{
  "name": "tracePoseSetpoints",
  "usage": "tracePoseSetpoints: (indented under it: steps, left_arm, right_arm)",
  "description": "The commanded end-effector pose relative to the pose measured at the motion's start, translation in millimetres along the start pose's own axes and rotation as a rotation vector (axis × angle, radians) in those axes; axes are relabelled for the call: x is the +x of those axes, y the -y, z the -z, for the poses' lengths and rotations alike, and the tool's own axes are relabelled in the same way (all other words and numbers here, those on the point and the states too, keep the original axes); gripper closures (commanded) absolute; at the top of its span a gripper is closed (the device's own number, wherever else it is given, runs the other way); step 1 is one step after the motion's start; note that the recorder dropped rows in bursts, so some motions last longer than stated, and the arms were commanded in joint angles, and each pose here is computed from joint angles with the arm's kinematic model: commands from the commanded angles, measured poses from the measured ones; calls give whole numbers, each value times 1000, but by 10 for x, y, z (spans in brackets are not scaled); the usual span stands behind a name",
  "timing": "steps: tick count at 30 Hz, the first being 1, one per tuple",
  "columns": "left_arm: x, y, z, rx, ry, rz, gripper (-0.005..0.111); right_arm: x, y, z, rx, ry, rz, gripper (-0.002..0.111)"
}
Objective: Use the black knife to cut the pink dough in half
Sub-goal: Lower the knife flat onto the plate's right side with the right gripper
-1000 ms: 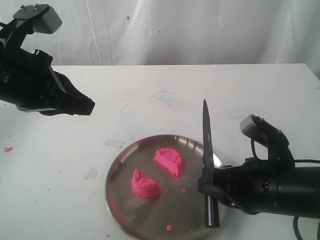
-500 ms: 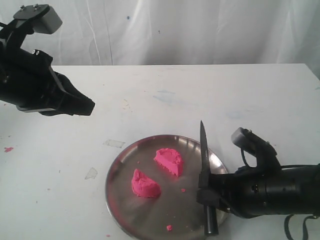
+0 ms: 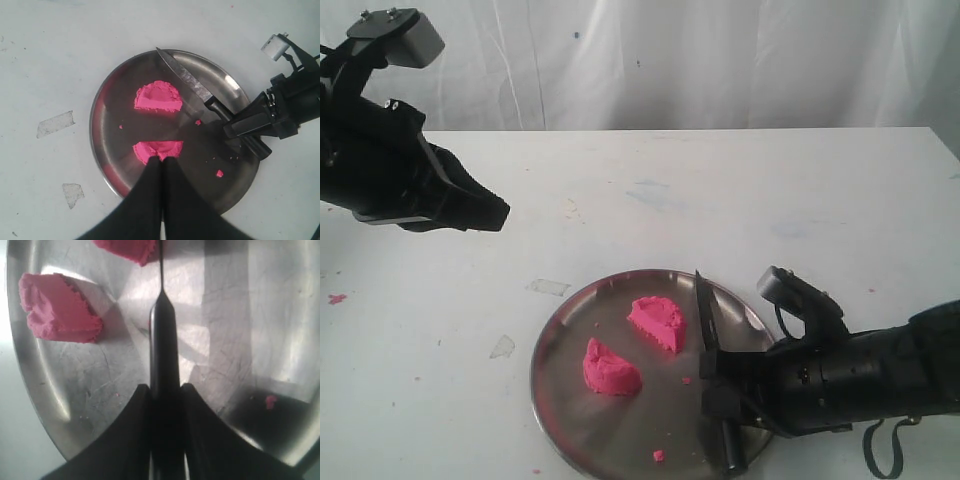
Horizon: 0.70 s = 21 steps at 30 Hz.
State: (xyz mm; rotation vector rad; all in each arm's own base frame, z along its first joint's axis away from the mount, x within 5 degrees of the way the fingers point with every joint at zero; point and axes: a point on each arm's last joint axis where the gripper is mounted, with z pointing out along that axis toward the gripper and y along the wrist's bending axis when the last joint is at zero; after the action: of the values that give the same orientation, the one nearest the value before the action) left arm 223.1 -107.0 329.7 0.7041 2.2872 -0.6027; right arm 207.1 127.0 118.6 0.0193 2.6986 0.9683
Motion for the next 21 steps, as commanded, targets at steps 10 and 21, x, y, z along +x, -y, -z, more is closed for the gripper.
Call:
tracePoseSetpoints:
  steps: [10,21]
  left_arm:
    - [15,33,19,20,0,7,107]
    - [15,33,19,20,0,7,107]
  right_arm:
    - [-80,18,5,32,30,20,102]
    - [-116,4,82,65,78,35,77]
